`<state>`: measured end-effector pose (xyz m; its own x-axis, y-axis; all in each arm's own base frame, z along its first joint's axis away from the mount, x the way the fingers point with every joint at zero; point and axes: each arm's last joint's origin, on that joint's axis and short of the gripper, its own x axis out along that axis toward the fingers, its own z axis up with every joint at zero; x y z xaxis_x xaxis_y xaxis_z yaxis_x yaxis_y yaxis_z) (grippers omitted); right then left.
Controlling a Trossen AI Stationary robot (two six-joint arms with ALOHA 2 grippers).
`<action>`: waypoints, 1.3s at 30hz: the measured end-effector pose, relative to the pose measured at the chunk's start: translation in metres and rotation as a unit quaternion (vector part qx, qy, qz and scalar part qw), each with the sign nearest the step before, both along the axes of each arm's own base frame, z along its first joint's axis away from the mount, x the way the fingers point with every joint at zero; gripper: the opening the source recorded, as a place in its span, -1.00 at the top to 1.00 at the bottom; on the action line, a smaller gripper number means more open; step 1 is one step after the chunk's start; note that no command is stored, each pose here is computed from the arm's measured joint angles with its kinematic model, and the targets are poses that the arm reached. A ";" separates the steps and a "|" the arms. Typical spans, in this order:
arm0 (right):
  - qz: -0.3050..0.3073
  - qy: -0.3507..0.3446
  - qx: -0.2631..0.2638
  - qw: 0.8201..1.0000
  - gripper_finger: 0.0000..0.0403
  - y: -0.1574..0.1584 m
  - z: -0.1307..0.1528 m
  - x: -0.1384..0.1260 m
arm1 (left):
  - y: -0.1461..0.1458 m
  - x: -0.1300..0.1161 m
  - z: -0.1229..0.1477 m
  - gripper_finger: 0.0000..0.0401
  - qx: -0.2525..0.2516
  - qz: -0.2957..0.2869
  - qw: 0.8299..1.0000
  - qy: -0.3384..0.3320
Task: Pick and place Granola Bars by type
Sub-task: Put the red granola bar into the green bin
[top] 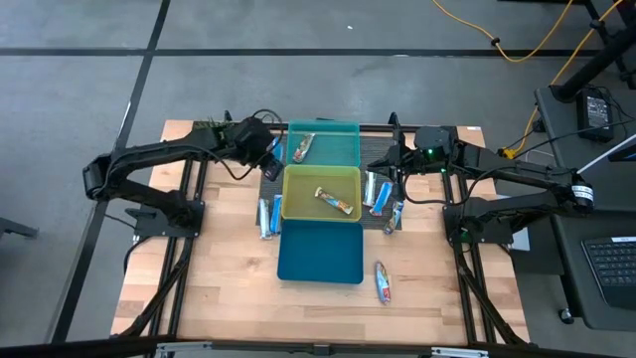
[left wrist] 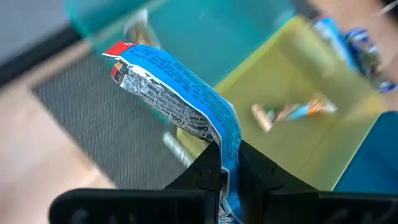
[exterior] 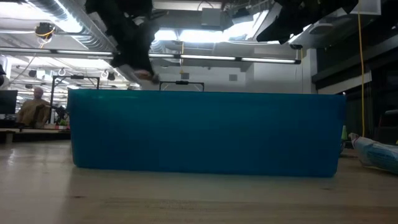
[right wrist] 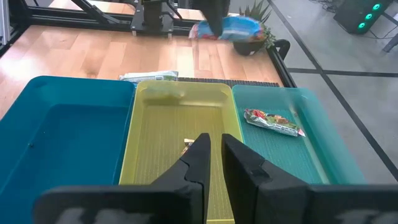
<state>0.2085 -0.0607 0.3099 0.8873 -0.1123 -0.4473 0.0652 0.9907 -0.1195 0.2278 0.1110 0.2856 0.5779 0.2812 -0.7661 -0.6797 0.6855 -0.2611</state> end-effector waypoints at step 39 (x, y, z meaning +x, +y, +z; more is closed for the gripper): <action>0.001 0.001 -0.001 1.000 0.78 0.000 0.000 0.000 | 0.126 0.147 -0.061 0.88 0.031 -0.102 0.989 0.106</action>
<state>0.2086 -0.0607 0.3097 0.8869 -0.1118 -0.4483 0.0632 0.9905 -0.1221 0.3745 0.2371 0.2242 0.4554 0.2266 -0.8610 -0.5610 0.8240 -0.0799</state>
